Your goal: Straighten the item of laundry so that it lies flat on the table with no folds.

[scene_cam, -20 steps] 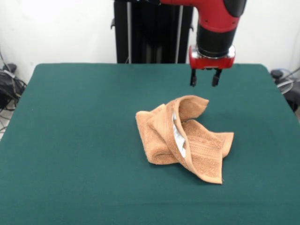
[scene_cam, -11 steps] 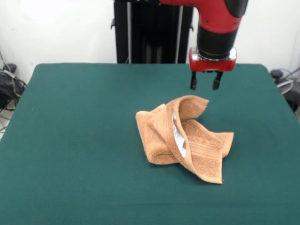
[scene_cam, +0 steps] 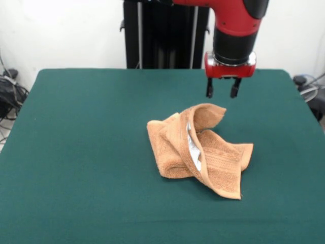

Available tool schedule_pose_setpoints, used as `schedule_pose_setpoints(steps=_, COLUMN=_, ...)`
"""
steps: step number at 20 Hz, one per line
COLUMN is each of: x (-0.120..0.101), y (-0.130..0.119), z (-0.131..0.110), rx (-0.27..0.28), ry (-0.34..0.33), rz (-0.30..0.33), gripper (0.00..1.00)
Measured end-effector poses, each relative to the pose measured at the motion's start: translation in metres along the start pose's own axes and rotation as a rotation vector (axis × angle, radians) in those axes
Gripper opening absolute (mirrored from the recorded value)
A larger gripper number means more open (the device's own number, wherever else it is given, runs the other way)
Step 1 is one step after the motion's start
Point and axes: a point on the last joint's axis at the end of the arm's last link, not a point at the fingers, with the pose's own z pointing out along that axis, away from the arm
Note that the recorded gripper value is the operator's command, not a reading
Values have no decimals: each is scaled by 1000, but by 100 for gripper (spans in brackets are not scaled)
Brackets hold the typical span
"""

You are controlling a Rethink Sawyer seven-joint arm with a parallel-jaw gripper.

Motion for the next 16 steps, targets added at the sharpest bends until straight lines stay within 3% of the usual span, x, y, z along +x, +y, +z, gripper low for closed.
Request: schedule_pose_setpoints(steps=16, x=-13, y=-5, z=24, rx=-3, ry=14, rz=5, gripper=100)
